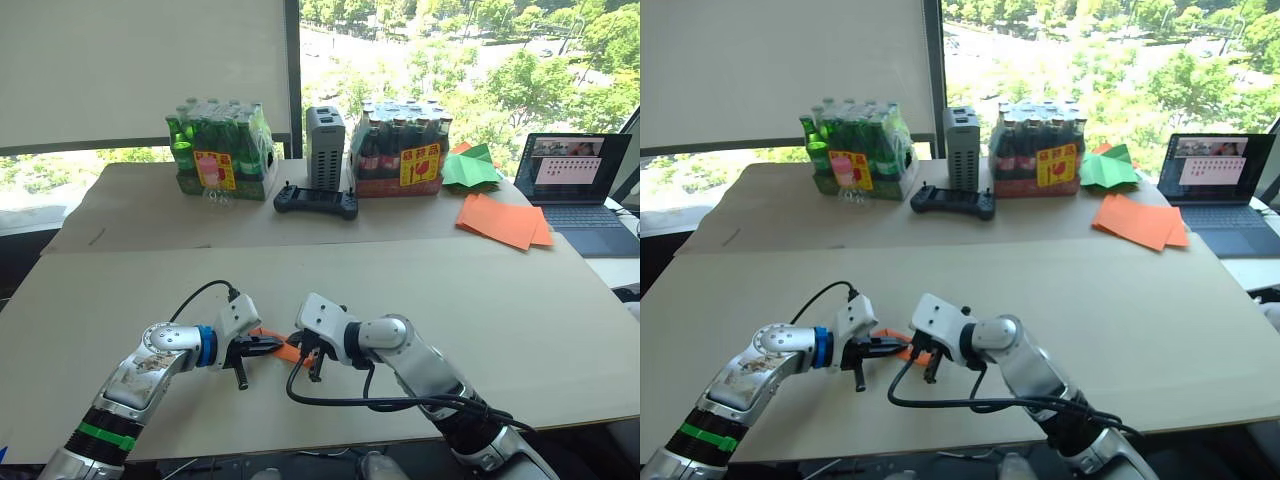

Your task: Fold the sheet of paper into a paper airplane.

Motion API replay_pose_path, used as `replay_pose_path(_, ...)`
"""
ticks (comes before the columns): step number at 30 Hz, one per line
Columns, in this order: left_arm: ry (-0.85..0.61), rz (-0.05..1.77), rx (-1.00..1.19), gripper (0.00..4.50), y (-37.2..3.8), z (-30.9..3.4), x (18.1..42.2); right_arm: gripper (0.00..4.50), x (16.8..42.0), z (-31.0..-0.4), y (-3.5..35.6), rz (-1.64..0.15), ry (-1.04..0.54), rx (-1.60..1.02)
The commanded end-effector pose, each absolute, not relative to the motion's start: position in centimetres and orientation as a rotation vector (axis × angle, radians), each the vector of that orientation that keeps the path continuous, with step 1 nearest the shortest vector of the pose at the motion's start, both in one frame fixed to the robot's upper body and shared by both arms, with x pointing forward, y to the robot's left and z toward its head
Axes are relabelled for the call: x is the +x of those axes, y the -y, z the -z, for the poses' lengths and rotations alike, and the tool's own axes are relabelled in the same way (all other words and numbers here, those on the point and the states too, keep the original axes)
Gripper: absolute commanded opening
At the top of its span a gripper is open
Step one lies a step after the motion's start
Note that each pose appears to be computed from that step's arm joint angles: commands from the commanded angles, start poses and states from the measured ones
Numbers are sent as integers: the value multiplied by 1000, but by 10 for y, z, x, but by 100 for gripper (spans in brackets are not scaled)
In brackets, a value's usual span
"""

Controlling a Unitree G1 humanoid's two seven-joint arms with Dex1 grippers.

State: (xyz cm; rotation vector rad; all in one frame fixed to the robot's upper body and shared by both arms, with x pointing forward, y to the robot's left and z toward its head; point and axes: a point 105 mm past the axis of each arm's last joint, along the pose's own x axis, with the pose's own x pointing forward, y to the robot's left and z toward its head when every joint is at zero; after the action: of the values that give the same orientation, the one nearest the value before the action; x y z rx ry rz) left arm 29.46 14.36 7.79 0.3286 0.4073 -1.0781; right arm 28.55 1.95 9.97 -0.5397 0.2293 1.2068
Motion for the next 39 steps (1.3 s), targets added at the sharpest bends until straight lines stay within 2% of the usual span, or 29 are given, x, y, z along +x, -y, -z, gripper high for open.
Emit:
replay_pose_path(1,-442,1061,349,0,-147,-71,293,2,292,-100,-19,-1175,-216,-565)
replay_pose_path(10,-443,1065,348,0,-147,-70,290,2,300,-90,-17,-1142,-262,-560)
replay_pose_path(22,-442,1059,358,0,-149,-71,292,2,295,-52,3,-1123,-449,-619)
replay_pose_path(39,-444,1058,369,0,-149,-70,295,2,286,-43,27,-1098,-516,-628)
